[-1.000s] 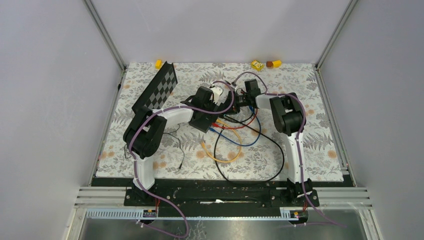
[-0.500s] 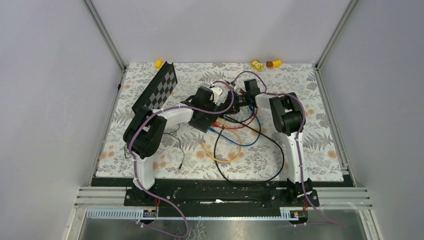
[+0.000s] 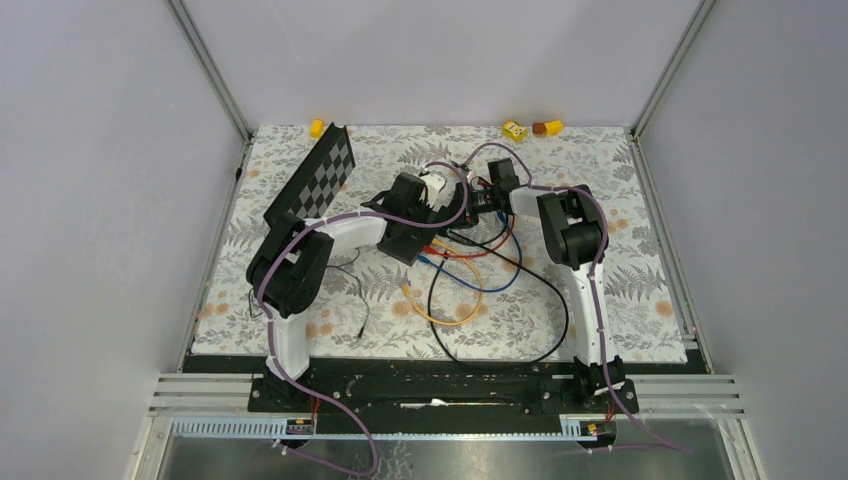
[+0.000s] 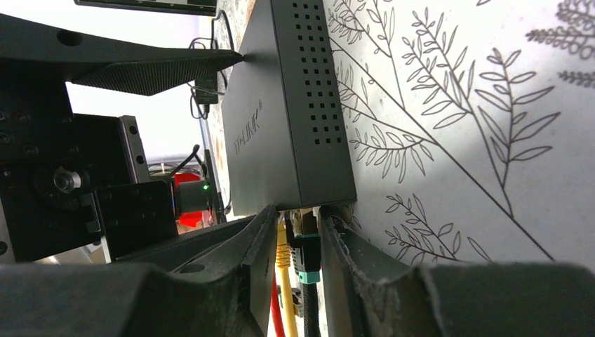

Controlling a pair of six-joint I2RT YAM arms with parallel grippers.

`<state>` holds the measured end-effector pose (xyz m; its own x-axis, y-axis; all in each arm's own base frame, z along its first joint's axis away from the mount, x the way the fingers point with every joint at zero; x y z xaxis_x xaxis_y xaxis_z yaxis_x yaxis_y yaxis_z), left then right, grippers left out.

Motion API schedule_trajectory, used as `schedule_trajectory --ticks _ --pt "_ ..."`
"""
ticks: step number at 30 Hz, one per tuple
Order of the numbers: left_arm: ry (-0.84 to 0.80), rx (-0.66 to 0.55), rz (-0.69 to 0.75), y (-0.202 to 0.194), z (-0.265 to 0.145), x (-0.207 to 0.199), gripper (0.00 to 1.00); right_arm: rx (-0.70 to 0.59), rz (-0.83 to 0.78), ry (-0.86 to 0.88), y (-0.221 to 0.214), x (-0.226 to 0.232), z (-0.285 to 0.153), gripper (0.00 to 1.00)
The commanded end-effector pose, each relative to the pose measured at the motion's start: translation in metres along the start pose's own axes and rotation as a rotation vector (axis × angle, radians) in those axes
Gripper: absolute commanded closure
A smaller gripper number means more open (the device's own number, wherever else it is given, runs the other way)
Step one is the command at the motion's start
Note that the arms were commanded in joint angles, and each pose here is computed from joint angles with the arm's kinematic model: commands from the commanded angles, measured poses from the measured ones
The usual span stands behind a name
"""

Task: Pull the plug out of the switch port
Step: Pull the connector from the switch port.

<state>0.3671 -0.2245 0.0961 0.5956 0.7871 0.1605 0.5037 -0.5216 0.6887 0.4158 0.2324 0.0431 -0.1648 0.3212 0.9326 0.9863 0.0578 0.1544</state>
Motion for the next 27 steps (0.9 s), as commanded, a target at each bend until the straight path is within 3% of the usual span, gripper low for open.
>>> schedule_trajectory --ticks 1,21,27 --pt "0.065 0.115 0.009 -0.024 -0.003 0.013 0.02 0.047 0.047 -0.014 -0.012 -0.022 0.009 0.66" --pt "0.069 0.115 0.004 -0.024 0.0 0.014 0.02 0.058 0.011 -0.067 -0.008 -0.02 0.004 0.96" --pt "0.066 0.128 -0.016 -0.023 0.004 0.013 0.02 -0.02 0.008 -0.039 -0.019 -0.009 0.007 1.0"
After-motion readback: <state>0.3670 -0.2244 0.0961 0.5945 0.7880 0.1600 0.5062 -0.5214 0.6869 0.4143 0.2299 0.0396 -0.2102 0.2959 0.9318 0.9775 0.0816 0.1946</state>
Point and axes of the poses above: each gripper's point midway between its finger pads, its own z axis out along the fingers, its own x axis along the line the jaws close on, y = z × x, the point moved 8 cm from there along -z, back along the fingers, and after that the axes turned 5 degrees about z, right-handed, at the moved point
